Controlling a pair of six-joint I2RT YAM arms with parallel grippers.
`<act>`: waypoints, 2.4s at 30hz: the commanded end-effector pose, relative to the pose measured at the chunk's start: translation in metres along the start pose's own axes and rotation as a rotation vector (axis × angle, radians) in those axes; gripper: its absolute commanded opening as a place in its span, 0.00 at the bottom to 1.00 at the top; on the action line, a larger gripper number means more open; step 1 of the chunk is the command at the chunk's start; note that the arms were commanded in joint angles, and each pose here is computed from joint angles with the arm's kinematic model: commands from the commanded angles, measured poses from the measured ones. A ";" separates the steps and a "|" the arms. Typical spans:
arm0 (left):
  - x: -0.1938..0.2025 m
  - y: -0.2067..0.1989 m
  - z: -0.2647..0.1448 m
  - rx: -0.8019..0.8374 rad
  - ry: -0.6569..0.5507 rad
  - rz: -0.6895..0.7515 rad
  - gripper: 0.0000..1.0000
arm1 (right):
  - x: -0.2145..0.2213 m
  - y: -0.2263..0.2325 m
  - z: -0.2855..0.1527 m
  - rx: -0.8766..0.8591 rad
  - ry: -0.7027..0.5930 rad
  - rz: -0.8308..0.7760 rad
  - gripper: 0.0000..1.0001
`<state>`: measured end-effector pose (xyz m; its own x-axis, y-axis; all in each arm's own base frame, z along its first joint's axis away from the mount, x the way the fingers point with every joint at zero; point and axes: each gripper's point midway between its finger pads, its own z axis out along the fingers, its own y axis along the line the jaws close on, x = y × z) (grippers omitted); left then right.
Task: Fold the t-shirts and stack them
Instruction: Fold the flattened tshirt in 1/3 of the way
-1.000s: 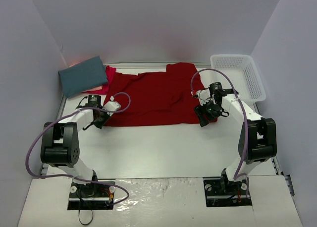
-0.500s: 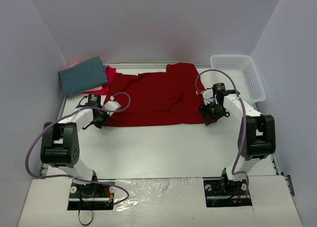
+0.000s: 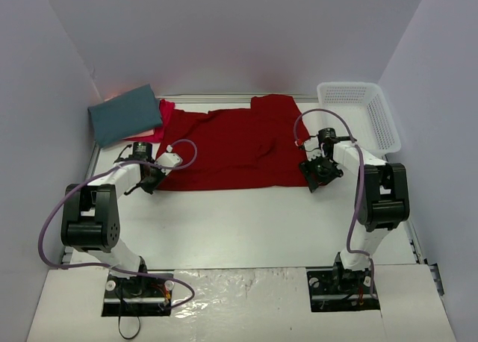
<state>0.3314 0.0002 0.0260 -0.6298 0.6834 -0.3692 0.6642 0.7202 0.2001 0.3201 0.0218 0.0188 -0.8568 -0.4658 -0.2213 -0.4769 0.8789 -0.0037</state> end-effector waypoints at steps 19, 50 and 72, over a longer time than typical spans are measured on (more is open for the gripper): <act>0.005 0.005 -0.007 -0.010 0.014 0.015 0.02 | 0.011 -0.009 0.001 0.001 0.034 0.038 0.22; 0.020 0.007 -0.033 -0.018 -0.012 -0.016 0.02 | 0.004 0.004 -0.024 -0.098 -0.051 0.041 0.42; 0.024 0.004 -0.020 0.008 -0.009 -0.031 0.02 | 0.004 0.003 0.006 -0.138 0.021 0.051 0.02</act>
<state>0.3150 0.0221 0.0374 -0.6510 0.6541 -0.3851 0.6379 0.7465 0.1894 0.3191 0.0209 0.0094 -0.8812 -0.4217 -0.2139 -0.4525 0.8832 0.1230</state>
